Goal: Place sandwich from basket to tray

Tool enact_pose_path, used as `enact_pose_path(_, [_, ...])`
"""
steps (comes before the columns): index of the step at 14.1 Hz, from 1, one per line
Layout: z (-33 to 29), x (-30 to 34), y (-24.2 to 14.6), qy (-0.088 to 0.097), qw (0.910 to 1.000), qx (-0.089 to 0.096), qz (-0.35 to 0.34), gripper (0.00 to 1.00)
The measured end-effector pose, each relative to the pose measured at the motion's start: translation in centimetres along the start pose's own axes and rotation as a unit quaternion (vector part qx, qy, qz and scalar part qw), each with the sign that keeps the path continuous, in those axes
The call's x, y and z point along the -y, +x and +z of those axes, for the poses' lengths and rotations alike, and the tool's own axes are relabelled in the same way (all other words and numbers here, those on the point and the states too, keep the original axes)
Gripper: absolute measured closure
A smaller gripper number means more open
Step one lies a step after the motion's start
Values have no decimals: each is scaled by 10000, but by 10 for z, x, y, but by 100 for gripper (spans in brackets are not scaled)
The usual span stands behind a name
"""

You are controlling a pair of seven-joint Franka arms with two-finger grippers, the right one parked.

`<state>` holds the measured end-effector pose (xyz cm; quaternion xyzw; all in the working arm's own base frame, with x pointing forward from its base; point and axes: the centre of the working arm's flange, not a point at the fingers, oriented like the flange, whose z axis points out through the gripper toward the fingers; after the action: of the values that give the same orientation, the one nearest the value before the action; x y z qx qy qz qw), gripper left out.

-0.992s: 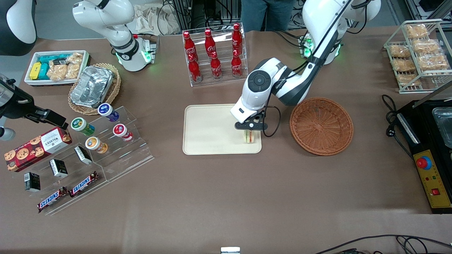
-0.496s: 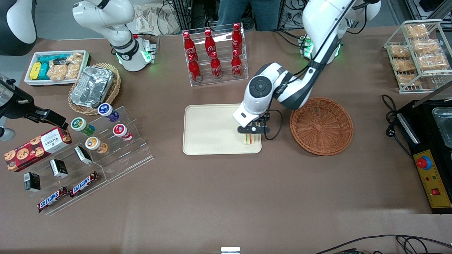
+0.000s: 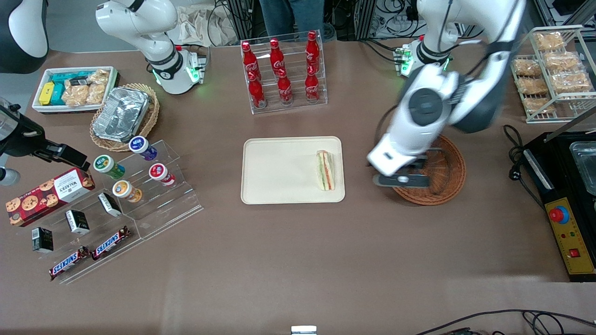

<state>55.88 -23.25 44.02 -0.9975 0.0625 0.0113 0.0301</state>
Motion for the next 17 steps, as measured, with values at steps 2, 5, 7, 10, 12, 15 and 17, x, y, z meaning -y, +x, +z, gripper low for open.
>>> enact_pose_path(2, [-18, 56, 4, 8, 9999, -4, 139, 0])
enact_pose_path(5, [-47, 134, 1, -324, 9993, -126, 165, 1])
enact_pose_path(7, [-67, 171, -7, -433, 9984, -262, 254, 1])
enact_pose_path(10, [-81, 184, -19, -358, 9989, -186, 253, 0])
enact_pose_path(12, [-81, 186, -21, -277, 9992, -144, 264, 0])
enact_pose_path(15, [-84, 182, -22, -45, 9994, -60, 328, 0])
enact_pose_path(17, [-97, 154, -24, 22, 9999, -98, 37, 0])
